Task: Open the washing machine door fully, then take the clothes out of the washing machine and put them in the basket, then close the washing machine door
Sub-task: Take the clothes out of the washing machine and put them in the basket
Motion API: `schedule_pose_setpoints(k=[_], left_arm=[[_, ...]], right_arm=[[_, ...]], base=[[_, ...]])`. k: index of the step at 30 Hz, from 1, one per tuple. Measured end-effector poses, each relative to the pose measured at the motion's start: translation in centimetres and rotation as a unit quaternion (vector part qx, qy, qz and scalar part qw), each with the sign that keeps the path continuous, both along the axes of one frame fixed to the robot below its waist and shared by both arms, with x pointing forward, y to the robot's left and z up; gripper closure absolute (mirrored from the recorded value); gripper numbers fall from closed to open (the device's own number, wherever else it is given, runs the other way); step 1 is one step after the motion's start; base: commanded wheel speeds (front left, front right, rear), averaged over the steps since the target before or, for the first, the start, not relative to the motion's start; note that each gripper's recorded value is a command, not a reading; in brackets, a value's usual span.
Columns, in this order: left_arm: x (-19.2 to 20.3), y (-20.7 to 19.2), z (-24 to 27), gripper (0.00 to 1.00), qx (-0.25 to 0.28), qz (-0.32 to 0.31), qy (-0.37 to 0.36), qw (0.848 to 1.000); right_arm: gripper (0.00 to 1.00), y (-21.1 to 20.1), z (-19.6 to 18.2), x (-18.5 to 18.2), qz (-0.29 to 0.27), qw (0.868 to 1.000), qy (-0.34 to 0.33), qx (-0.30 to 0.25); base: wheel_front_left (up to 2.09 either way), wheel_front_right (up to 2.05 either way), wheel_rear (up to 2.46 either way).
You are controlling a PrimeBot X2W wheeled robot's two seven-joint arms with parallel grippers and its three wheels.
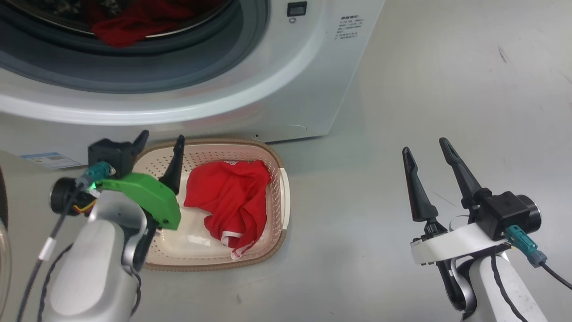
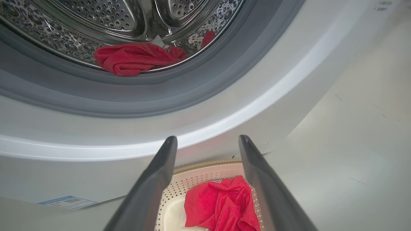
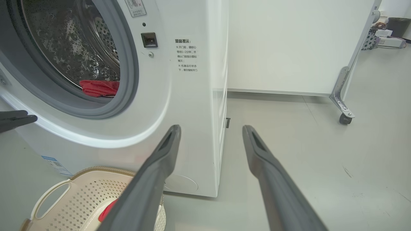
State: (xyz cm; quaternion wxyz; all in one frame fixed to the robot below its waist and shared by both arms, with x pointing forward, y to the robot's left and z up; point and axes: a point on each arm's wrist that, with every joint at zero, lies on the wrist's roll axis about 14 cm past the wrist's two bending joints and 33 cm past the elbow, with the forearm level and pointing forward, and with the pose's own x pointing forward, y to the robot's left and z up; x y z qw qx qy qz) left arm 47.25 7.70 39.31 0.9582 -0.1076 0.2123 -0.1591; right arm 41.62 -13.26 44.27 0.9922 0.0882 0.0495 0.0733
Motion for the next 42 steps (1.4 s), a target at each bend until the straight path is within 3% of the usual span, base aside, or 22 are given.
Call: schedule_pose_setpoints(k=[6,12,26,33,42], left_arm=[[4.3,0.0,-1.7,0.0,0.007,-0.013,0.033,0.999],[9.6,0.7,-1.4,0.0,0.029,-0.021,0.018,0.999],[17.9,-0.3,-2.2,0.0,0.11,-0.057,0.015,0.992],[20.2,0.3,-4.0,0.0,0.145,-0.06,0.048,0.986],[21.9,0.4,-6.6,0.0,0.142,-0.053,0.098,0.984]], right_arm=[[0.0,-0.9,-1.7,1.0,-0.015,1.0,0.019,0.002],[0.0,-2.1,-3.5,1.4,-0.033,0.999,0.042,0.006],[0.0,-4.8,-6.7,0.4,-0.077,0.993,0.094,0.01],[0.0,-5.4,-6.8,0.6,-0.095,0.99,0.098,0.028],[0.0,-6.5,-7.3,0.7,-0.119,0.987,0.103,0.032]], base=[[0.0,0.0,0.0],[0.0,0.0,0.0],[0.0,0.0,0.0],[0.0,0.0,0.0],[0.0,0.0,0.0]])
